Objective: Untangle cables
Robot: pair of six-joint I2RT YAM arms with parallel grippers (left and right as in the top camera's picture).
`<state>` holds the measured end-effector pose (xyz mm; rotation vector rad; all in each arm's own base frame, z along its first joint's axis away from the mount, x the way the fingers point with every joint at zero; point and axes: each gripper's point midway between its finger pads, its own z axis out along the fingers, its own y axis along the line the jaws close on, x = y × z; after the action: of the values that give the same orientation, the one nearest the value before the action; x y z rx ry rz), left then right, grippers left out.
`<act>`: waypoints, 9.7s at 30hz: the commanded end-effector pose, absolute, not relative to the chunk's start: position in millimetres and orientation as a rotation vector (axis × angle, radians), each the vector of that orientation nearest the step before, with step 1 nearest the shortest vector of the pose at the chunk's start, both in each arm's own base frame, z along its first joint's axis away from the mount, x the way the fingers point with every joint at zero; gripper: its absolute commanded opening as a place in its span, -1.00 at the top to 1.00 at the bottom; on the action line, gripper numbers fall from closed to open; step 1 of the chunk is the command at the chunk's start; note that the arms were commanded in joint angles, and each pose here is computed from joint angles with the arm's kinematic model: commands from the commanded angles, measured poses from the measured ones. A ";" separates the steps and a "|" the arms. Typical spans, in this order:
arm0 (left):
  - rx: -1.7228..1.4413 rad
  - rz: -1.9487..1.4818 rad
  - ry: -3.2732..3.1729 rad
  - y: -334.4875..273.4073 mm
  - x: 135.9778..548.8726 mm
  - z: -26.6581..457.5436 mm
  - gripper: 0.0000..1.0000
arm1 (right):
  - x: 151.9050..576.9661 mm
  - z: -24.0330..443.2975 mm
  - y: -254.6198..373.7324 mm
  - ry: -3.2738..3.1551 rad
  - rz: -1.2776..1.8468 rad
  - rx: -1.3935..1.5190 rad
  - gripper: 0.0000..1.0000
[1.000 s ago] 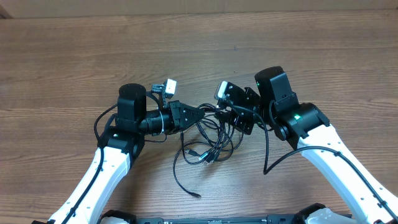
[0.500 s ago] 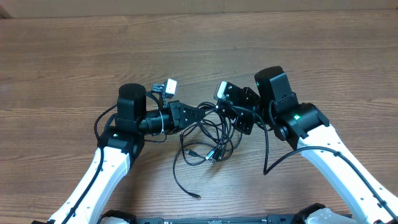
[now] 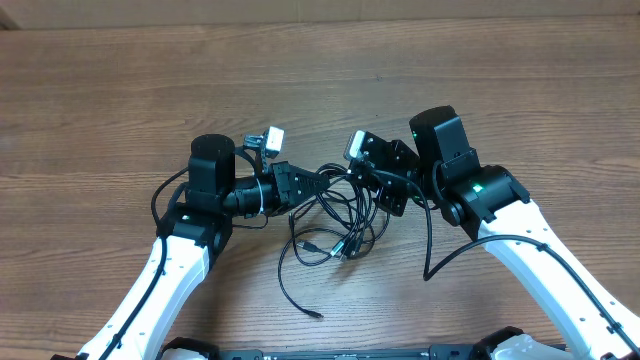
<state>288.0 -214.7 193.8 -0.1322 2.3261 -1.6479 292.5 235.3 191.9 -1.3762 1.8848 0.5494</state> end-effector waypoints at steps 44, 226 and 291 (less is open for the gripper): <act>-0.040 -1.292 2.242 -194.0 321.3 181.9 0.92 | 250.7 200.6 249.7 1.867 0.861 -1.432 -0.58; 0.299 -0.774 1.853 -279.3 317.9 229.6 -0.39 | 346.7 287.5 178.3 2.101 0.617 -0.054 0.92; 0.165 -0.653 1.944 -256.9 327.2 208.0 0.92 | 339.2 285.9 188.3 2.109 0.651 -0.159 0.92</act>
<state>321.6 -263.2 205.8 0.2155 1.9496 -0.6866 336.7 188.6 266.0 -0.1460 2.1605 0.6493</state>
